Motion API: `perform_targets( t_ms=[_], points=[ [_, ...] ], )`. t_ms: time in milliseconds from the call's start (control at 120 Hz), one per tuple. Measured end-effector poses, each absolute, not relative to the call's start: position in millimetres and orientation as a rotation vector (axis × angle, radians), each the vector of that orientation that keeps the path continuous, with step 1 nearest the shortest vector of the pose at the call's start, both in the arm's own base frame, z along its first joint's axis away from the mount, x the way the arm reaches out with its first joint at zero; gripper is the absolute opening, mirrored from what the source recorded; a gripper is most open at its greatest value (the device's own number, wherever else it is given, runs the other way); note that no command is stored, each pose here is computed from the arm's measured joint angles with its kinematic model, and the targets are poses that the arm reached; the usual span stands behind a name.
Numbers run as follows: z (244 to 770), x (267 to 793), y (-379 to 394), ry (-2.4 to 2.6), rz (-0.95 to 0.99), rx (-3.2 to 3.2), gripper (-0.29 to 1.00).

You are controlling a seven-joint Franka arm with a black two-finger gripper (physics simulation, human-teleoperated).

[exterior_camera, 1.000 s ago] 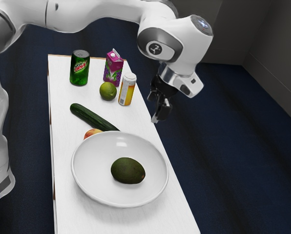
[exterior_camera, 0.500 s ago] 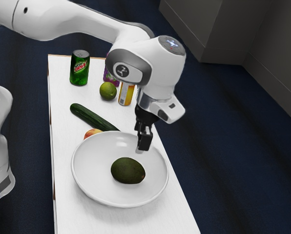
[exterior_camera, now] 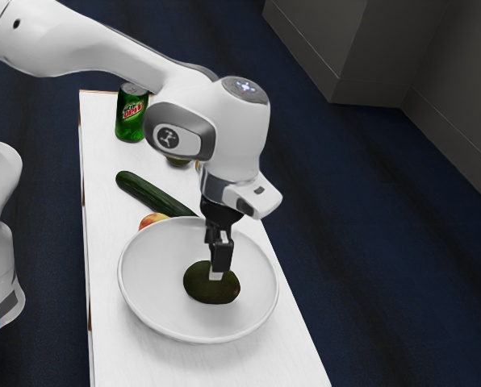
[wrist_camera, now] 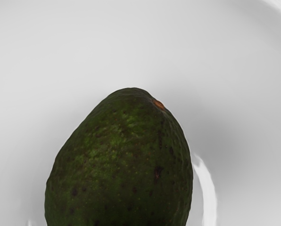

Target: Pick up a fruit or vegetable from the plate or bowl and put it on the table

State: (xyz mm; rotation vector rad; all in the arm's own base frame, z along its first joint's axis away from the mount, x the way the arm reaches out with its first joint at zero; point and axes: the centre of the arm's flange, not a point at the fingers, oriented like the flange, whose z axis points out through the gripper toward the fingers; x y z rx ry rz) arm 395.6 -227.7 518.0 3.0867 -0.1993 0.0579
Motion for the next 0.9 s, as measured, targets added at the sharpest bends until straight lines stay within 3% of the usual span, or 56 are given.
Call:
perform_targets(
  t_ms=[900],
  points=[
    [499, 393, -231, -0.693, 0.179, 3.088, 0.70]
  ],
)
